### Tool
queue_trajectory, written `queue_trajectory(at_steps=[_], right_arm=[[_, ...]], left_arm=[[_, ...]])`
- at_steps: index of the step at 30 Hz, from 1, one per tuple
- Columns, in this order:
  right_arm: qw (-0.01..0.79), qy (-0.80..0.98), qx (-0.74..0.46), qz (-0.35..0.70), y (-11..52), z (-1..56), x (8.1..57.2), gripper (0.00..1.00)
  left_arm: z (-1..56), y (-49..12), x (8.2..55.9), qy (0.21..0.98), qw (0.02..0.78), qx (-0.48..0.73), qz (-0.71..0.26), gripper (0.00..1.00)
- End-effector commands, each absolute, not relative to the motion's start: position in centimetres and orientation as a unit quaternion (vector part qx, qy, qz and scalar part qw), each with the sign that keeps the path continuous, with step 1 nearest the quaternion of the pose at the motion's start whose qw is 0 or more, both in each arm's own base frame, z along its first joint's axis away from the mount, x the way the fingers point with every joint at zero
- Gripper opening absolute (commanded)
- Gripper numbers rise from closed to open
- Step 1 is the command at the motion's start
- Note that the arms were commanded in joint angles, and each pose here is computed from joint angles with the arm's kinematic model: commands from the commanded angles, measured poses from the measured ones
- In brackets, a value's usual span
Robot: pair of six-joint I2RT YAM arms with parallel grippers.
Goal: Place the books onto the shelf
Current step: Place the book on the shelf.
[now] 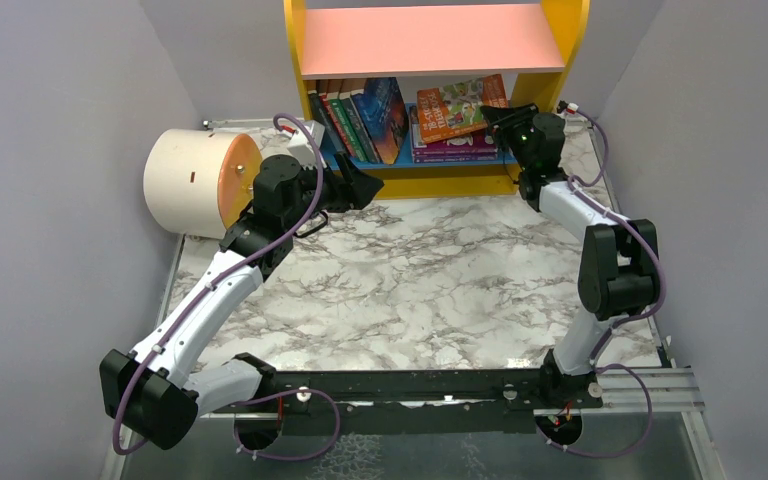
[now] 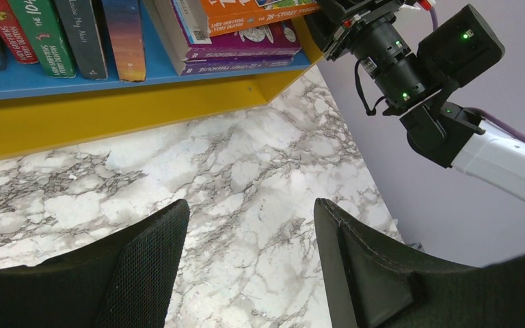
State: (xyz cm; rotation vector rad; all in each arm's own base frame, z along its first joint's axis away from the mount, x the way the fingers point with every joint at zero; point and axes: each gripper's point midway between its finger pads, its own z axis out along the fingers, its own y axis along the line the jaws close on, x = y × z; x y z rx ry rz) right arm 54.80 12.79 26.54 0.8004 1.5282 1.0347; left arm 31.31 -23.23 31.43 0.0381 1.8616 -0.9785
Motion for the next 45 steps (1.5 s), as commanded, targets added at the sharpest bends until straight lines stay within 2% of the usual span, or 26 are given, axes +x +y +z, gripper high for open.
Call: queue_trajectory(at_steps=[1,10,16,23,27,30,31,35,36,37,45], right_arm=[[0.521,0.670,0.261,0.459,16.2,28.1,52.8,0.19],[0.515,0.677,0.259,0.458,16.2,27.6,51.7,0.31],[0.512,0.680,0.256,0.457,16.2,27.4,51.1,0.46],[0.503,0.686,0.254,0.460,16.3,27.3,50.3,0.51],[0.501,0.688,0.253,0.460,16.3,27.3,49.8,0.63],[0.498,0.691,0.251,0.461,16.4,27.4,49.4,0.68],[0.497,0.691,0.252,0.460,16.3,27.4,49.3,0.75],[0.492,0.696,0.254,0.458,16.2,27.0,48.8,0.78],[0.492,0.697,0.255,0.456,16.2,27.0,48.7,0.84],[0.490,0.698,0.256,0.455,16.2,26.9,48.5,0.87],[0.487,0.706,0.254,0.446,15.7,26.2,46.7,0.88]], left_arm=[[31.7,-23.6,31.1,0.762,0.495,0.023,-0.417,0.60],[31.5,-23.7,31.1,0.762,0.494,0.021,-0.418,0.60],[31.4,-23.7,31.2,0.762,0.493,0.018,-0.420,0.60],[31.5,-23.7,31.2,0.761,0.493,0.016,-0.420,0.60],[31.4,-23.7,31.2,0.762,0.492,0.015,-0.421,0.60],[31.4,-23.7,31.1,0.762,0.492,0.015,-0.422,0.60],[31.4,-23.7,31.1,0.761,0.492,0.014,-0.422,0.60],[31.5,-23.6,31.1,0.761,0.493,0.012,-0.423,0.60],[31.5,-23.7,31.0,0.761,0.492,0.012,-0.424,0.60],[31.5,-23.7,31.0,0.760,0.492,0.012,-0.425,0.60],[32.2,-23.7,31.3,0.755,0.499,0.009,-0.426,0.60]])
